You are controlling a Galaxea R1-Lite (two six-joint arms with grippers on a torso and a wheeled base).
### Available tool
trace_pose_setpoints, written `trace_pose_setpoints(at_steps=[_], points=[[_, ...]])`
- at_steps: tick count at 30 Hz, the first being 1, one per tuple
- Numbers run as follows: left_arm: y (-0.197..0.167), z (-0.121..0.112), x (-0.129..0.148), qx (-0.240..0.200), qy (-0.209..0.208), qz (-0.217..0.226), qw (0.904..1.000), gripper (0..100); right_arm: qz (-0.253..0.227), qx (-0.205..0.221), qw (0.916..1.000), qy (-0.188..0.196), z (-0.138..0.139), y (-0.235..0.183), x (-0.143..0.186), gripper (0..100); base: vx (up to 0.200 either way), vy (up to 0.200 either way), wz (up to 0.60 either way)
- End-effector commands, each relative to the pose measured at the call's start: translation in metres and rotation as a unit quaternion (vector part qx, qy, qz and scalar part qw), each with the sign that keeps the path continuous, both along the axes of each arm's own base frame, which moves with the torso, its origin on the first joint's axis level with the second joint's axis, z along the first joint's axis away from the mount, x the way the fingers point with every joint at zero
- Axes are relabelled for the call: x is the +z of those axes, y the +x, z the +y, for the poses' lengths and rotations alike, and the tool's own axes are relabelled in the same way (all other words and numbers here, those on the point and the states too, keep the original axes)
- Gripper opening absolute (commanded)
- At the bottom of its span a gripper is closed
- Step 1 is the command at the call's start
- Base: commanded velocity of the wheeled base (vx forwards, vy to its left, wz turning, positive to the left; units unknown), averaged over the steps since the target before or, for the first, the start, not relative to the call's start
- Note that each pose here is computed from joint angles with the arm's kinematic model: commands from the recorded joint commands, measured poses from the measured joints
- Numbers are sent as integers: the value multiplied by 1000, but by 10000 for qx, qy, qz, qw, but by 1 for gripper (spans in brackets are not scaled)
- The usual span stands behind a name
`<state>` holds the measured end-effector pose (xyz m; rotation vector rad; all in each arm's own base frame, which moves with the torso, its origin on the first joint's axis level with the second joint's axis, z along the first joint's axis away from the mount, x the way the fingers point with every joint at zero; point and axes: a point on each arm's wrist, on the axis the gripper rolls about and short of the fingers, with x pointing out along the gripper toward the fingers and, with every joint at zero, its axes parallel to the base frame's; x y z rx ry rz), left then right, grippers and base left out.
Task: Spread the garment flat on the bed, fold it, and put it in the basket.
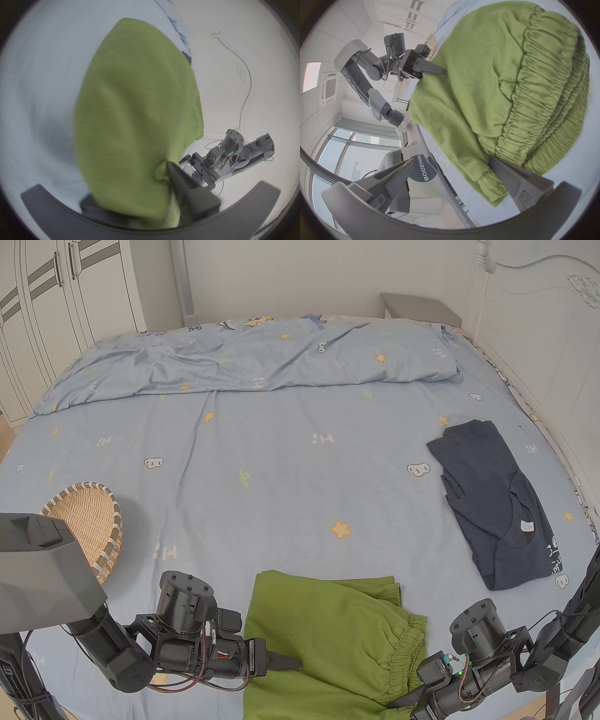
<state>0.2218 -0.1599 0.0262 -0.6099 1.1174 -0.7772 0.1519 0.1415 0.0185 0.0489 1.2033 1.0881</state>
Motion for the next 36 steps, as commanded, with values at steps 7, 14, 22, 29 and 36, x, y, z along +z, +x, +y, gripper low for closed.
trace_pose_setpoints(at_steps=[7,14,22,29,36], points=[[0,2,17,119,-260,2,9996,0,-465,-496,9958,609,-4,10,41,100,0,0,0],[14,12,42,415,-326,-140,9985,0,-909,-1433,9795,1085,-19,46,120,100,0,0,0],[44,35,111,659,137,-118,9977,0,-1259,-2181,9606,1178,-47,78,182,100,0,0,0],[67,42,151,498,449,-467,9967,0,-1437,-2205,9584,1103,-56,84,183,100,0,0,0],[67,62,157,410,810,-502,9946,0,-1466,-2134,9595,1110,-55,85,183,100,0,0,0]])
